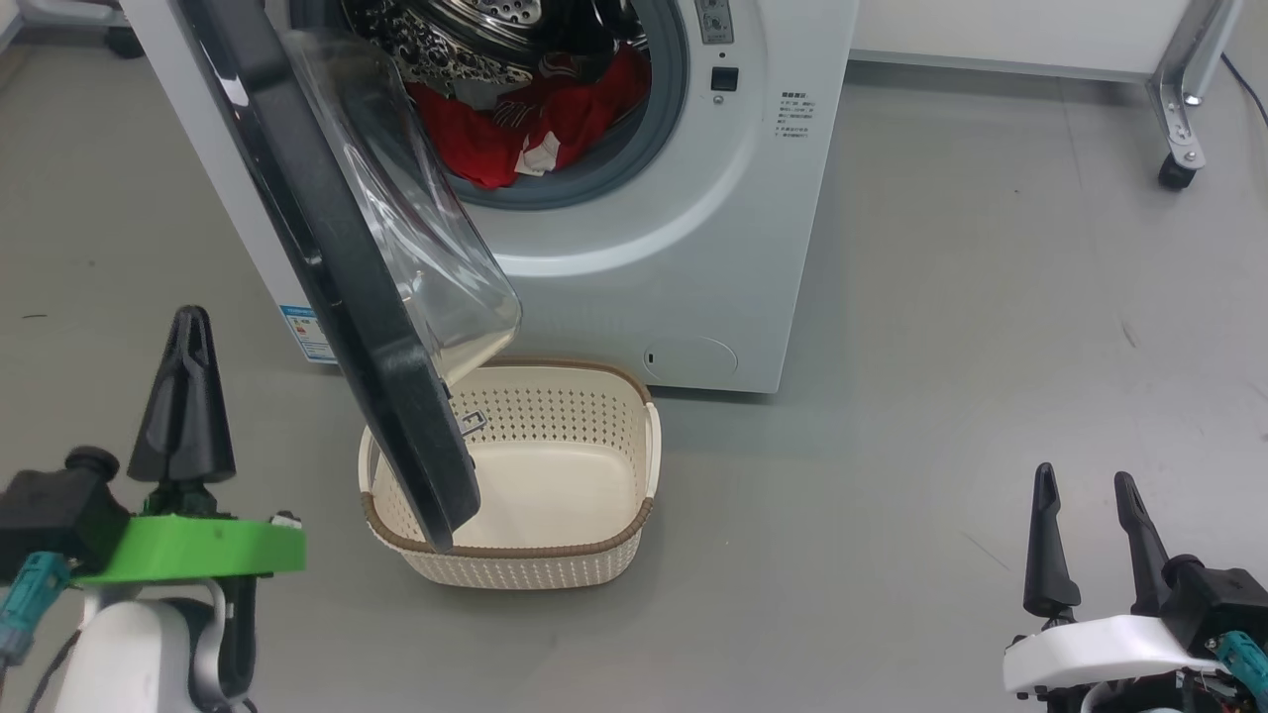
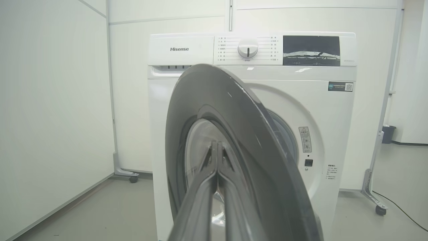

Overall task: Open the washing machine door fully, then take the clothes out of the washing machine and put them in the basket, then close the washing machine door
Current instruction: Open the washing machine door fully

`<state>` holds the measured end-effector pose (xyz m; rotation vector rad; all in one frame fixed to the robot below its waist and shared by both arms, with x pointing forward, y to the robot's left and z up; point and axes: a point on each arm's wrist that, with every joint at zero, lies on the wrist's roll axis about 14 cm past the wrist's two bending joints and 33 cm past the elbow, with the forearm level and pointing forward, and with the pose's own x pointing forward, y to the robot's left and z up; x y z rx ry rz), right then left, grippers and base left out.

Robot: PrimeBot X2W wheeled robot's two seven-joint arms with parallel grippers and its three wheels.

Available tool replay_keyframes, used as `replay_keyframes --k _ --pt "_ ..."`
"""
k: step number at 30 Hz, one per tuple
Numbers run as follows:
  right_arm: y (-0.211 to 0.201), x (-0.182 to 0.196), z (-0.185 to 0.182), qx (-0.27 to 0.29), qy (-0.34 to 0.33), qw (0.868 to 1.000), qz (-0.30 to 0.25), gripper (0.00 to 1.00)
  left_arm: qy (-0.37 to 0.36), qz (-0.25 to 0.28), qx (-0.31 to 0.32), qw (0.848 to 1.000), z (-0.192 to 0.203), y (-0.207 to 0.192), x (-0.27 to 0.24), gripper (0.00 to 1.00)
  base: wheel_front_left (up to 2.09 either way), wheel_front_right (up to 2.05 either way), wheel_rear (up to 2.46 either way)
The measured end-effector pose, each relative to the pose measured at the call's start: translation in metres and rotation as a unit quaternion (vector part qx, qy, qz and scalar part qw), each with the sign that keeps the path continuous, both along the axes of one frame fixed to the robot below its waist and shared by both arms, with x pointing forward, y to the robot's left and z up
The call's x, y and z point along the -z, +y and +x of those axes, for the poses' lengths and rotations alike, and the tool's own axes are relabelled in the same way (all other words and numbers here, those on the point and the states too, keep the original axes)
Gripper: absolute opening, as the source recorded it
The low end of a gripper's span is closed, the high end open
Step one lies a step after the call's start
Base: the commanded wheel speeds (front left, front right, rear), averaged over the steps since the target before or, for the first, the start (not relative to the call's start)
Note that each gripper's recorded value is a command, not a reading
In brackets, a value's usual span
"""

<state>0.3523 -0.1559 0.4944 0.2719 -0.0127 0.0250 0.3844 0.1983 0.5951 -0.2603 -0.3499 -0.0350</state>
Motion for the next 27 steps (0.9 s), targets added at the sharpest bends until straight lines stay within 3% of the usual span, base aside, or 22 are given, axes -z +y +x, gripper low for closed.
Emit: replay_keyframes --k 15,27 --pt "-0.003 0.004 -0.002 0.009 0.006 1.000 0.004 1.00 -0.183 0.049 0.036 0.981 0.009 -0.023 -0.125 0.00 0.00 0.00 0.00" --pt "-0.007 0.008 -0.007 0.015 0.011 1.000 0.004 1.00 -0.172 0.056 0.123 0.976 0.013 -0.082 -0.131 0.00 0.00 0.00 0.00"
